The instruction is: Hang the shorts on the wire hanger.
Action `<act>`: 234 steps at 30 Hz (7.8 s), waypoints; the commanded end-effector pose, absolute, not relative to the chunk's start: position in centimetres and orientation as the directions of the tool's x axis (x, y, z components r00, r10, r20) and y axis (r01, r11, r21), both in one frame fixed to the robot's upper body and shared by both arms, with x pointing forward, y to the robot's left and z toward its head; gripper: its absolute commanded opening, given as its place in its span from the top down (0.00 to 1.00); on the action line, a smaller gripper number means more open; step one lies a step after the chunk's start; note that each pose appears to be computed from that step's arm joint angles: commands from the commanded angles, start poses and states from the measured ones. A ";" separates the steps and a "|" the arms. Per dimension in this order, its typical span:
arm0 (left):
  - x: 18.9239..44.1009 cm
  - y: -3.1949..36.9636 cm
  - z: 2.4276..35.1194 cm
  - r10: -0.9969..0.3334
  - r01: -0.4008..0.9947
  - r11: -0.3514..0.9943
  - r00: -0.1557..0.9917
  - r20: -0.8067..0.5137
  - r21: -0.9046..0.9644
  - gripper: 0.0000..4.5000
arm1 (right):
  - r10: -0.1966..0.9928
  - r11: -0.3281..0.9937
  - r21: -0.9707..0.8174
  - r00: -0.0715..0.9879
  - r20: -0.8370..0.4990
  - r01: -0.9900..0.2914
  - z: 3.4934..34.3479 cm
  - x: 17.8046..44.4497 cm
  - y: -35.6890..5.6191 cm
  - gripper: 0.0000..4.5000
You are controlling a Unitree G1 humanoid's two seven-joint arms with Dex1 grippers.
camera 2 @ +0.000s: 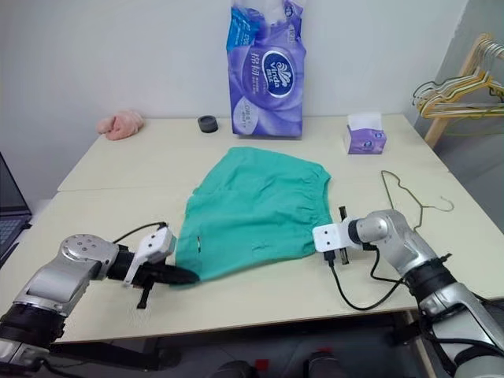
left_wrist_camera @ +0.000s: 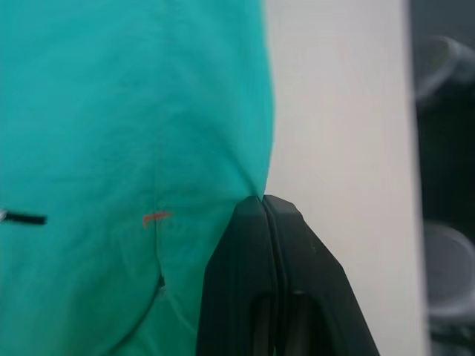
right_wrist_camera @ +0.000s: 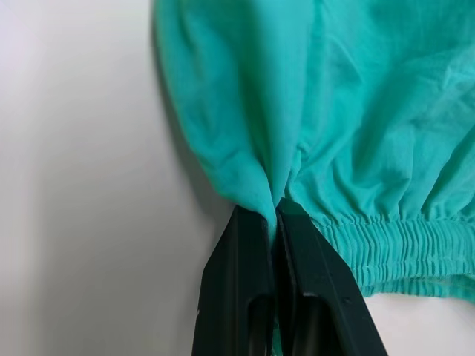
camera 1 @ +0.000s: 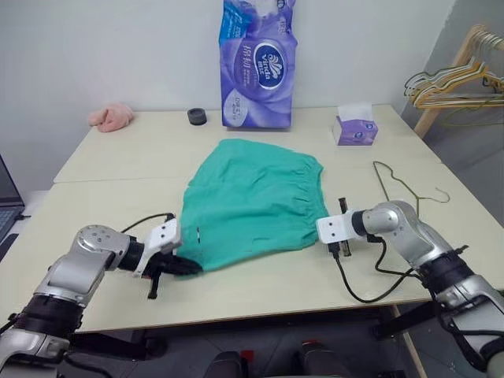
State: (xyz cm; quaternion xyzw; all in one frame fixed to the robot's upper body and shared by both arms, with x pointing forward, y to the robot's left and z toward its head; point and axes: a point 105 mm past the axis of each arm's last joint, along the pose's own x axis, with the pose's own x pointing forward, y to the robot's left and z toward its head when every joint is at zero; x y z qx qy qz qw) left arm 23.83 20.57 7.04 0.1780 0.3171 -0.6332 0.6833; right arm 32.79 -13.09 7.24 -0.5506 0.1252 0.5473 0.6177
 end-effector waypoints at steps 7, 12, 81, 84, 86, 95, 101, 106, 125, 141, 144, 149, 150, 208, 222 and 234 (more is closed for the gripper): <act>17.2 18.3 8.5 -0.744 0.933 -0.116 -0.309 -0.593 -0.340 1.00 | 0.541 -0.256 -0.419 0.230 -0.809 -0.871 10.2 26.1 -14.5 1.00; 17.0 18.8 8.7 -0.719 0.931 -0.130 -0.325 -0.615 -0.340 1.00 | 0.522 -0.274 -0.309 0.129 -0.843 -0.911 10.0 22.9 -14.8 1.00; 30.6 11.1 16.1 -0.941 0.969 0.091 0.160 -0.299 0.231 0.00 | -0.110 0.990 -0.132 0.826 -0.552 0.044 8.0 34.2 -32.2 0.00; 30.8 11.0 16.5 -0.941 0.966 0.092 0.164 -0.296 0.243 0.00 | -0.073 0.990 -0.139 0.793 -0.605 -0.015 7.3 34.4 -32.1 0.00; 30.9 10.8 16.7 -0.941 0.964 0.092 0.166 -0.295 0.248 0.00 | -0.054 0.991 -0.130 0.765 -0.642 -0.039 6.8 34.2 -32.4 0.00; 30.8 10.3 17.2 -0.938 0.960 0.095 0.175 -0.299 0.264 0.00 | 0.046 0.999 0.027 0.657 -0.752 -0.040 4.5 33.6 -32.1 0.57; 30.9 10.2 17.4 -0.936 0.957 0.120 0.198 -0.292 0.265 0.00 | -0.035 0.997 0.021 0.684 -0.728 0.074 4.2 34.0 -33.2 0.99; 31.5 10.3 17.8 -0.933 0.944 0.176 0.251 -0.259 0.281 0.00 | -0.093 0.996 -0.078 0.709 -0.699 0.054 5.1 34.1 -34.5 0.99; 38.5 16.7 21.7 -0.787 0.786 0.594 0.612 -0.080 0.171 0.00 | 0.070 0.835 -0.525 0.978 -0.199 -0.166 18.1 35.3 -28.1 0.99; 37.3 17.5 18.7 -0.852 0.894 0.441 0.445 -0.278 0.079 0.00 | 0.496 0.425 -0.879 0.868 0.026 -0.217 20.7 33.0 -18.6 0.99; 36.9 17.3 17.9 -0.858 0.907 0.415 0.415 -0.303 0.067 0.00 | 0.554 0.388 -0.894 0.832 0.031 -0.225 20.6 32.7 -17.5 0.99; 36.6 17.2 17.2 -0.862 0.912 0.408 0.399 -0.314 0.038 0.00 | 0.631 0.353 -0.911 0.773 0.062 -0.215 21.2 32.1 -15.8 0.99; 36.3 17.1 16.8 -0.865 0.918 0.397 0.384 -0.323 0.027 0.00 | 0.643 0.345 -0.914 0.763 0.065 -0.212 21.2 32.1 -15.5 0.99; 31.6 14.5 12.1 -0.788 0.976 0.069 0.180 -0.589 0.207 1.00 | 0.738 0.340 -0.432 0.522 -0.428 -0.835 17.2 27.2 -14.1 0.16; 30.8 13.7 12.7 -0.799 0.971 -0.017 0.130 -0.587 0.237 1.00 | 0.676 0.271 -0.342 0.431 -0.598 -0.900 13.9 28.7 -12.7 0.16; 30.9 13.8 12.0 -0.793 0.963 -0.021 0.147 -0.591 0.268 1.00 | 0.641 0.281 -0.255 0.379 -0.667 -0.925 12.7 29.1 -12.8 0.67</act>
